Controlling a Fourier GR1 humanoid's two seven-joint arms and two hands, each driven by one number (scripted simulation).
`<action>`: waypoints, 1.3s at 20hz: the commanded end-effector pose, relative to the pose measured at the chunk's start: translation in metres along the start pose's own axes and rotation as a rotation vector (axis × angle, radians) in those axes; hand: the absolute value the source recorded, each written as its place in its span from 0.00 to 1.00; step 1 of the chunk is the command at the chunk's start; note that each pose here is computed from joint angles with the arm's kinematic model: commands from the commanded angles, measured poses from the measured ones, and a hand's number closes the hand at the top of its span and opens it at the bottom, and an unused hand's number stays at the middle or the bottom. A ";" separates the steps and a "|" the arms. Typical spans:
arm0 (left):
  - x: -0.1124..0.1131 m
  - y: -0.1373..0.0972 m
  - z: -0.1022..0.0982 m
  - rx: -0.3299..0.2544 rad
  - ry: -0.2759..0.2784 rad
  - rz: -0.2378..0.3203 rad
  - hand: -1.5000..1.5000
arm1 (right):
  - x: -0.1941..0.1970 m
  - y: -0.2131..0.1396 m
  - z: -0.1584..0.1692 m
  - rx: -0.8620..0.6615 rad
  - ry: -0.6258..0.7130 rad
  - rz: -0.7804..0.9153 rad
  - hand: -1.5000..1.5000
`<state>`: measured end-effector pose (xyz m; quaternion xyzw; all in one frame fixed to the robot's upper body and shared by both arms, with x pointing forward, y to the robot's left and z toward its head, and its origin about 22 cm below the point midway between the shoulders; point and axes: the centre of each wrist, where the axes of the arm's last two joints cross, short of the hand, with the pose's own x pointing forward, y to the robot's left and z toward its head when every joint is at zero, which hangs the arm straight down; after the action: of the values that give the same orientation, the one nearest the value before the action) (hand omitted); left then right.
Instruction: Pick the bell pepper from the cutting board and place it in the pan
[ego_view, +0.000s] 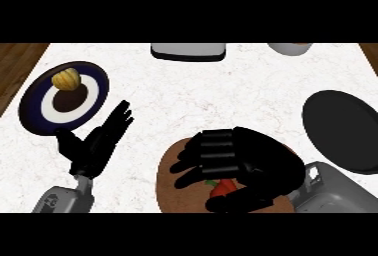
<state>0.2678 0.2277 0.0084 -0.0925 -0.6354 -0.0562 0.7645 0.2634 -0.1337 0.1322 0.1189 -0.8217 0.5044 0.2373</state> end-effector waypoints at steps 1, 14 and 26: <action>0.009 -0.015 -0.011 -0.015 0.006 0.035 0.50 | -0.002 0.023 -0.031 0.188 -0.158 0.086 0.00; 0.008 -0.007 0.002 0.033 0.020 0.040 0.50 | 0.054 0.072 -0.038 0.883 0.197 0.942 0.00; -0.015 -0.012 0.018 0.004 0.021 0.044 0.50 | 0.111 0.182 -0.033 1.148 0.462 1.155 0.00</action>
<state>0.2511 0.2251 0.0086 -0.0989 -0.6234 -0.0338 0.7749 0.1263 -0.0354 0.0752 -0.2907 -0.3348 0.8963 0.0017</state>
